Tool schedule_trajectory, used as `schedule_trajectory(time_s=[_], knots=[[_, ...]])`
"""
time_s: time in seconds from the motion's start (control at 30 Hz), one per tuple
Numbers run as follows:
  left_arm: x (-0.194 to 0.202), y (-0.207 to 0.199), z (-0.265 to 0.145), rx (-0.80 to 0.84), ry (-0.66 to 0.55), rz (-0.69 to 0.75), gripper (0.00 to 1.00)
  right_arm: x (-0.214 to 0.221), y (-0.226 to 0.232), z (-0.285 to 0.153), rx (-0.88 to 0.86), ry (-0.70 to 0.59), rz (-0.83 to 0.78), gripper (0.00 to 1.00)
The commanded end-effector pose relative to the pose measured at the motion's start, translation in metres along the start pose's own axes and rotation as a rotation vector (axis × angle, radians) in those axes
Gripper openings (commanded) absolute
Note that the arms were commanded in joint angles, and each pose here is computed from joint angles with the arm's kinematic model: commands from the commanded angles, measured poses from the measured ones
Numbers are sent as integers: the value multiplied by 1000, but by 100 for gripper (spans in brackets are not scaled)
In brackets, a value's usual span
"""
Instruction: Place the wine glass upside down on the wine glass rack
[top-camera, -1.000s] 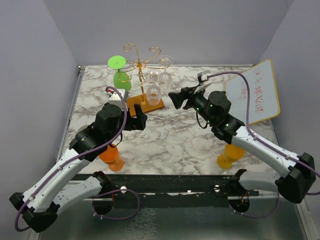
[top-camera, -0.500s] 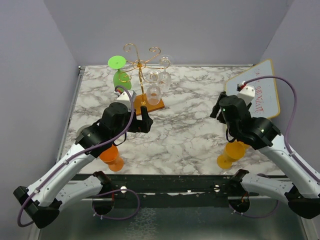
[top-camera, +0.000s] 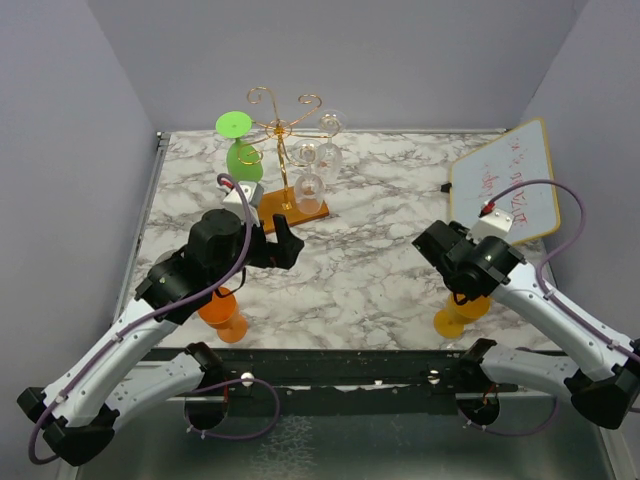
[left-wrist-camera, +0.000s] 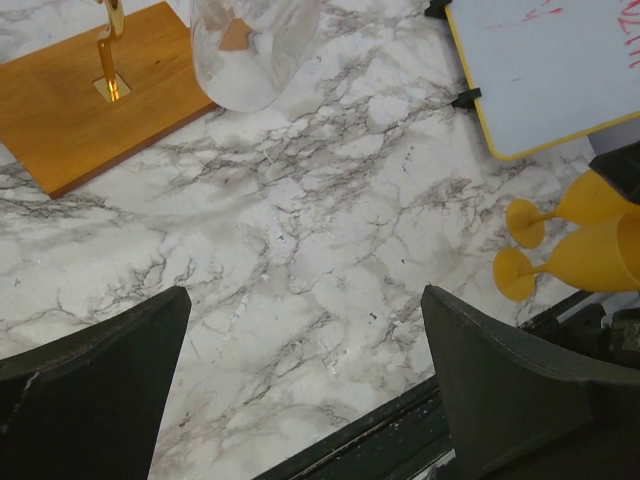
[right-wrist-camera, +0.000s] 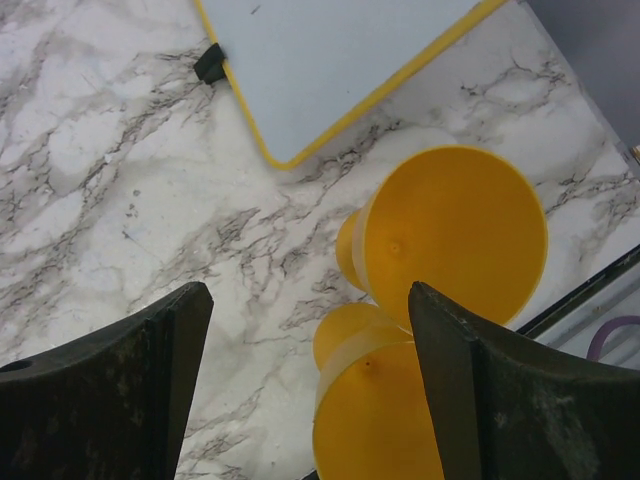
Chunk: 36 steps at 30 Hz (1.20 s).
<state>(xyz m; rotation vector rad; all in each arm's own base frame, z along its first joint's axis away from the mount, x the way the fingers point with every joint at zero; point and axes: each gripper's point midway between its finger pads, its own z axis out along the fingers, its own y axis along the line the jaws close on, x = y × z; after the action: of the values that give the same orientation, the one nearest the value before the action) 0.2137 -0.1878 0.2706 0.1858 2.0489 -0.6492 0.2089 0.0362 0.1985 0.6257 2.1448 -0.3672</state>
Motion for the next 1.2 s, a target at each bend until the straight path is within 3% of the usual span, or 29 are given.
schedule_trajectory(time_s=[0.0,0.27,0.47,0.7,0.97,1.17], knots=[[-37,-10,-19,17,-103,0,99,9,-12,7,31,-17,62,84],[-53,-17,-28,36,-143,0,99,13,-14,24,48,-5,33,82],[-61,-20,-32,42,-158,-3,99,15,-5,46,14,55,38,73],[-65,-22,-35,48,-172,-14,99,12,4,53,-14,57,7,45],[-92,-14,-52,-9,-256,27,99,-3,20,43,-94,56,-19,3],[-138,-11,-84,-69,-395,49,99,-35,45,23,-245,8,15,0]])
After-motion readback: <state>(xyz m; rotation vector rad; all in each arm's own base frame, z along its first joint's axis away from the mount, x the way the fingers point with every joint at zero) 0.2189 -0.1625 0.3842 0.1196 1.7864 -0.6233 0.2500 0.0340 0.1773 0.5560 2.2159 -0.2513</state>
